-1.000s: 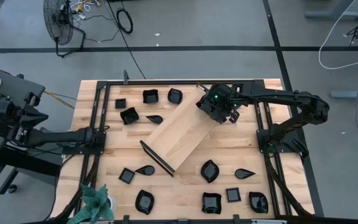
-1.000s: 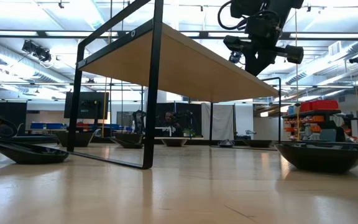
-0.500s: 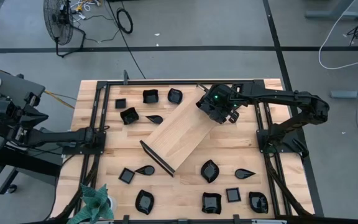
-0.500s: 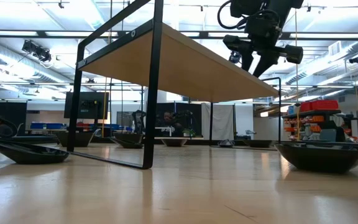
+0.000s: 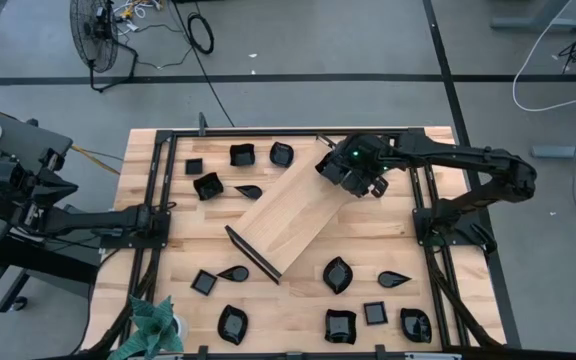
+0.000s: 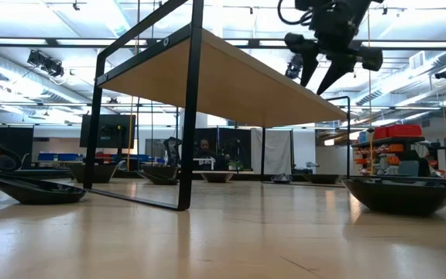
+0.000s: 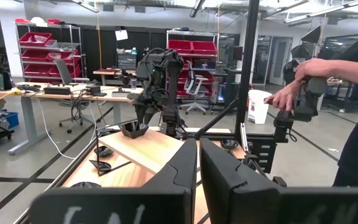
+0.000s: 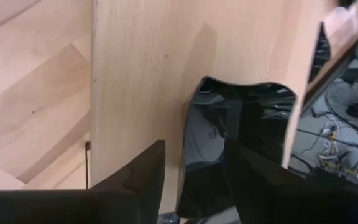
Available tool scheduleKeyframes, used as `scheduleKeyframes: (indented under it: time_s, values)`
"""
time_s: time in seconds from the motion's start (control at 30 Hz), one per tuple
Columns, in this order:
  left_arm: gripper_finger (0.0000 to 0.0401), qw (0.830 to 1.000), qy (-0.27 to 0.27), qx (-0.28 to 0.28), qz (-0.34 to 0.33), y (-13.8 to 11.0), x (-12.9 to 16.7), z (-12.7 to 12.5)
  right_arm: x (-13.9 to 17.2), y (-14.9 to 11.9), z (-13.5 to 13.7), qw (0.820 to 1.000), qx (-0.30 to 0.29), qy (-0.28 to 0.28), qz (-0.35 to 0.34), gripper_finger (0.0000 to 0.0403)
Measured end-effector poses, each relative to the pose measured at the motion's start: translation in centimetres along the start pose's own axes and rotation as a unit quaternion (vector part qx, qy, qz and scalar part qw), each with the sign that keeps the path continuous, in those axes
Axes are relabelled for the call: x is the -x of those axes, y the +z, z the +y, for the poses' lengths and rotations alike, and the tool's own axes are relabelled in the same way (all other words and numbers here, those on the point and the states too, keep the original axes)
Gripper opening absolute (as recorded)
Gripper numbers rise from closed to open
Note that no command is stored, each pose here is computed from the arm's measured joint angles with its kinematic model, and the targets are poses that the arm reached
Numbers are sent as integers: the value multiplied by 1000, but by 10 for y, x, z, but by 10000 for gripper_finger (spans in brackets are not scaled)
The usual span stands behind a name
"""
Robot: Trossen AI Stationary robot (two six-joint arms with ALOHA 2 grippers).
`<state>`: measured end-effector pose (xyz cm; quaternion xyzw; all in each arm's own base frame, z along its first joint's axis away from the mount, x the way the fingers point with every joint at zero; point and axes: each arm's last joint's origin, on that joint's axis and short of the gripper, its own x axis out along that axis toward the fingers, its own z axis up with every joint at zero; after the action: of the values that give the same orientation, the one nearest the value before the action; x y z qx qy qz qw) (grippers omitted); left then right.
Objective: Pick & Place Mini shaped plates
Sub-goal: Put the black leaf shaped bowl on the shelf
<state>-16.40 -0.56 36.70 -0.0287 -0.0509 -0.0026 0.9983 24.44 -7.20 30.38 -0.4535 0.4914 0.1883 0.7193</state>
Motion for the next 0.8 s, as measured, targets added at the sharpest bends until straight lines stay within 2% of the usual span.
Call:
scheduleKeyframes:
  time_s: [0.3, 0.43, 0.63, 0.8]
  values:
    - [25, 1000, 0, 0, 0, 0, 0, 0, 37, -5, 14, 997, -70, -40, -16, 178]
    - [25, 1000, 0, 0, 0, 0, 0, 0, 52, -11, 20, 991, -117, -68, 10, 178]
    - [25, 1000, 0, 0, 0, 0, 0, 0, 68, -29, 23, 967, -212, -124, 66, 178]
    - [25, 1000, 0, 0, 0, 0, 0, 0, 75, -40, 23, 941, -293, -151, 78, 178]
